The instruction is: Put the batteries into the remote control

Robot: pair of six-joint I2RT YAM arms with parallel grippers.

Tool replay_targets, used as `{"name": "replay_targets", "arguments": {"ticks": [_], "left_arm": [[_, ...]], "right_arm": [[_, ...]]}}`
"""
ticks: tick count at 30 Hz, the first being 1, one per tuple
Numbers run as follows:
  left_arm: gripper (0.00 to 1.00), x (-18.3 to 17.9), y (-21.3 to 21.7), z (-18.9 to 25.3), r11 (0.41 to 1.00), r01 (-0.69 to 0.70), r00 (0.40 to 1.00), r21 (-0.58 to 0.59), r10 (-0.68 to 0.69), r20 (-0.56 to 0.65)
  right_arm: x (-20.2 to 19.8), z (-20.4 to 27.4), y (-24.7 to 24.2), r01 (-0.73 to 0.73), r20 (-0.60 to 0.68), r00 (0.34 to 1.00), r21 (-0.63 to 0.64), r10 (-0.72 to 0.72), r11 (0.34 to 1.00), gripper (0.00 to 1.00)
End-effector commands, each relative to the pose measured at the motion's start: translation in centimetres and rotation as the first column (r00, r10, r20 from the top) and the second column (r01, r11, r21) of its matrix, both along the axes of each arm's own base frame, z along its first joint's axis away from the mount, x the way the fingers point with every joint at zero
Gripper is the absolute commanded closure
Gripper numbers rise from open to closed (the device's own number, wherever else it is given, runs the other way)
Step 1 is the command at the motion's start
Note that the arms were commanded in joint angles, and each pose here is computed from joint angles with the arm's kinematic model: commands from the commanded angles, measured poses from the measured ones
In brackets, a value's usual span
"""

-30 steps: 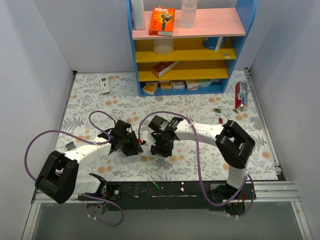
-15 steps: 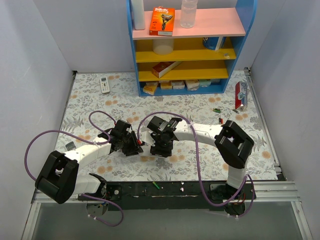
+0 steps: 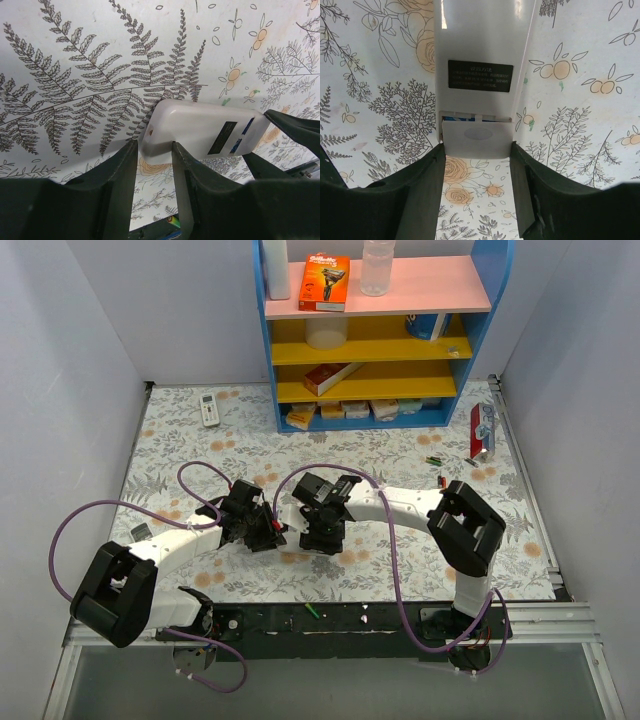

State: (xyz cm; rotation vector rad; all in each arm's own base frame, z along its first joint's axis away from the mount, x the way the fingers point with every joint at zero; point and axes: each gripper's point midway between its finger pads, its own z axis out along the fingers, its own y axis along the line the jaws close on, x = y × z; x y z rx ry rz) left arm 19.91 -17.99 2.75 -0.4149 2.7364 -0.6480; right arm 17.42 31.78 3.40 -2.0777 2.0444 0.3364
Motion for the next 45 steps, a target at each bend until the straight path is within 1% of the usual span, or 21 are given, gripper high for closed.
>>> {"name": "replay_targets", "arguments": {"ticks": [1, 9, 12, 13, 20, 25, 30, 45], "left_arm": [[0.67, -0.6, 0.5, -0.1, 1.0, 0.009, 1.0, 0.023, -0.009, -0.013], [0.68, -0.6, 0.5, 0.0, 1.0, 0.005, 1.0, 0.024, -0.005, -0.007], [0.72, -0.7, 0.6, 0.0, 1.0, 0.002, 1.0, 0.024, -0.002, -0.009], [0.77, -0.7, 0.6, 0.0, 1.0, 0.001, 1.0, 0.024, 0.0, -0.009], [0.83, -0.8, 0.6, 0.1, 1.0, 0.001, 1.0, 0.02, -0.001, -0.01], [0.84, -0.9, 0.5, 0.1, 1.0, 0.004, 1.0, 0.017, -0.004, -0.01], [0.84, -0.9, 0.5, 0.2, 1.0, 0.003, 1.0, 0.012, -0.002, -0.008], [0.84, -1.1, 0.5, 0.4, 1.0, 0.003, 1.0, 0.002, -0.003, -0.004]], "right_arm": [[-1.0, 0.2, 1.0, -0.017, -0.042, 0.999, 0.007, 0.018, 1.0, 0.52], [-1.1, 0.8, 1.0, 0.007, -0.053, 0.999, -0.002, -0.007, 1.0, 0.51], [-1.2, 0.8, 0.9, 0.033, -0.064, 0.997, -0.015, -0.034, 0.999, 0.52], [-1.2, 0.8, 0.9, 0.039, -0.065, 0.997, -0.02, -0.041, 0.999, 0.52], [-1.5, 0.3, 0.5, 0.089, -0.082, 0.992, -0.054, -0.093, 0.995, 0.55], [-1.6, -0.1, -0.3, 0.122, -0.08, 0.988, -0.098, -0.131, 0.988, 0.58], [-1.6, 0.5, -0.5, 0.138, -0.079, 0.986, -0.1, -0.146, 0.985, 0.6], [-1.9, 0.6, 0.2, 0.166, -0.094, 0.98, -0.093, -0.174, 0.982, 0.59]]}}
